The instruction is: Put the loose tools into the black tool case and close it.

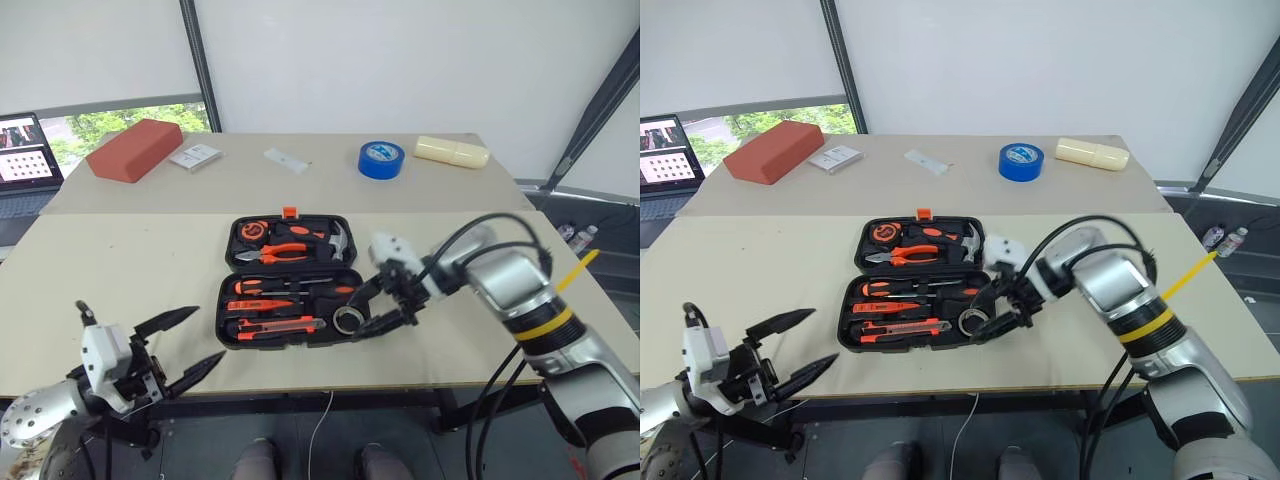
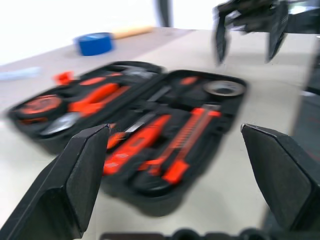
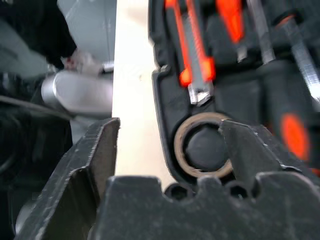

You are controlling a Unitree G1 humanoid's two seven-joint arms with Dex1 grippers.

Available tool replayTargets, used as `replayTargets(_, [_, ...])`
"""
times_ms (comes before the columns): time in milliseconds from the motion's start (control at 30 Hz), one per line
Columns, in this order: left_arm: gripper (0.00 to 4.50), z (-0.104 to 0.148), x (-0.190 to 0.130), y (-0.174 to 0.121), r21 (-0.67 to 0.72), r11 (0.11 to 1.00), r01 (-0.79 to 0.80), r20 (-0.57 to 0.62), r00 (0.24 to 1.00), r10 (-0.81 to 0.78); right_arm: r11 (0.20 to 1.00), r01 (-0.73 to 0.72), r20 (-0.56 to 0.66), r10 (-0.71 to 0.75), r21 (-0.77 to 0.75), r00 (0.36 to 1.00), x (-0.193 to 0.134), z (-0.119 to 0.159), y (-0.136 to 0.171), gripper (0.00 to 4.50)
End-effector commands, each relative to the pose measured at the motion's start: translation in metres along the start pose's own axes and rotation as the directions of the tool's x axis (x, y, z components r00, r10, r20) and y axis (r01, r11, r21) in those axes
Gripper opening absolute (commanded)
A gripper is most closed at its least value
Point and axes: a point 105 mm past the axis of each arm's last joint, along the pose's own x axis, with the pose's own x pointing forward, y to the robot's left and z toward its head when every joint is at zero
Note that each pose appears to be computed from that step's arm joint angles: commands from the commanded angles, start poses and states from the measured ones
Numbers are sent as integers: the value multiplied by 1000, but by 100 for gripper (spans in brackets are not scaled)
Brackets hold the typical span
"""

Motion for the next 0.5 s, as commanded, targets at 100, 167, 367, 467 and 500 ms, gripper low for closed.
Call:
replayTargets(100, [272,-10,3,60,-94,934,-344,-72,938,338,942,329,97,-322,-64,942,-15,-19,-59,323])
replayTargets(167, [191,-17,15,76,-93,907,-410,-120,909,398,878,467,123,-455,-106,882,-14,-27,-81,270])
replayTargets(367, [0,-34,69,78,-131,924,-360,-219,919,327,812,555,153,-534,-183,832,17,-33,-101,65])
replayTargets(467, [0,-39,83,70,-169,945,-281,-243,941,236,832,526,165,-502,-177,849,31,-33,-99,5])
replayTargets(500, [0,-39,88,66,-180,953,-244,-242,950,197,839,515,178,-487,-175,855,35,-31,-98,5])
